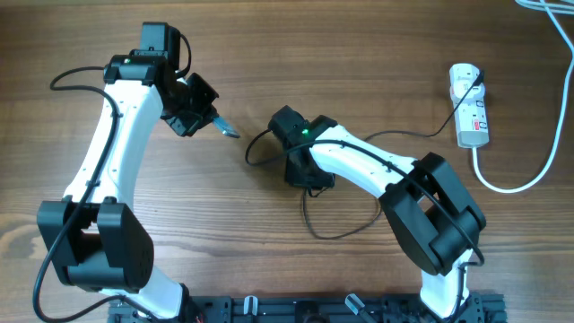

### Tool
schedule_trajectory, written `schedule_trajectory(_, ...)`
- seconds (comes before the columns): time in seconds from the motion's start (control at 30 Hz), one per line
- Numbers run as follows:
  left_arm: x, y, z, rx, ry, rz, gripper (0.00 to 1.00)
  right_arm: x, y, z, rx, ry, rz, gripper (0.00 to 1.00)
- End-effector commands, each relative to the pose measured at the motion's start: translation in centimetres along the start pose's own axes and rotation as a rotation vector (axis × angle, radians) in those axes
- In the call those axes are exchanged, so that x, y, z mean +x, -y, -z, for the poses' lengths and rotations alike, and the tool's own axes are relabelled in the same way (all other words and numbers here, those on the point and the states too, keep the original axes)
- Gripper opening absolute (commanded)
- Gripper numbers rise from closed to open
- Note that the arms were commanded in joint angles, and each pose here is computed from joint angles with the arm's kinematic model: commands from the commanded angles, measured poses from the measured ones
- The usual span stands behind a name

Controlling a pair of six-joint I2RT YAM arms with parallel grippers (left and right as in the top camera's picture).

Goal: Plug charger to phone and switch on socket
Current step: 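Lift the plug with the right gripper while the left raises the phone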

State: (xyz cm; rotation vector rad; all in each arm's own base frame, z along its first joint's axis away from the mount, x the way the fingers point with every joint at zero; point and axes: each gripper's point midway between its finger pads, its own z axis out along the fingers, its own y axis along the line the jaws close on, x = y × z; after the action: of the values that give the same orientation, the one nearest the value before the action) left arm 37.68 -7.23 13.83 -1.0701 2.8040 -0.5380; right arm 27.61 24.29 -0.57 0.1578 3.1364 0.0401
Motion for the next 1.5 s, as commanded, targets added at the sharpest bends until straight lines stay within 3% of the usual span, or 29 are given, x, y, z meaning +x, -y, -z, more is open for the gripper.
schedule_trajectory(0.0, -0.2, 0.4, 1.0, 0.018, 0.026, -0.028, 0.04, 0.7, 1.1, -2.5, 0.067, -0.029, 0.007, 0.14)
schedule_trajectory(0.33, -0.1, 0.5, 1.0, 0.023, 0.021, -0.039, 0.04, 0.7, 1.0, -2.5, 0.064, -0.03, 0.009, 0.04)
schedule_trajectory(0.53, 1.4, 3.9, 1.4, 0.214, -0.065, -0.255, 0.04, 1.4, -0.9, -1.0, -0.045, -0.073, 0.072, 0.04)
schedule_trajectory(0.8, 3.2, 10.2, 4.5, 0.58, -0.122, -0.468, 0.04, 2.9, -3.6, 8.5, -0.306, -0.023, 0.207, 0.04)
schedule_trajectory(0.93, 2.6, 11.8, 6.5, 0.652, -0.042, -0.532, 0.04, 3.6, -3.0, 13.6, -0.374, 0.058, 0.238, 0.04)
schedule_trajectory(1.03, 2.8, 12.9, 8.9, 0.71, 0.021, -0.575, 0.04, 4.9, -3.2, 17.9, -0.487, 0.127, 0.357, 0.04)
schedule_trajectory(1.2, 6.0, 14.4, 14.1, 0.898, -0.007, -0.696, 0.04, 5.9, -3.1, 21.6, -0.579, 0.198, 0.411, 0.04)
schedule_trajectory(1.47, 9.7, 14.8, 15.6, 0.879, 0.019, -0.768, 0.04, 6.3, -4.5, 24.2, -0.659, 0.287, 0.464, 0.04)
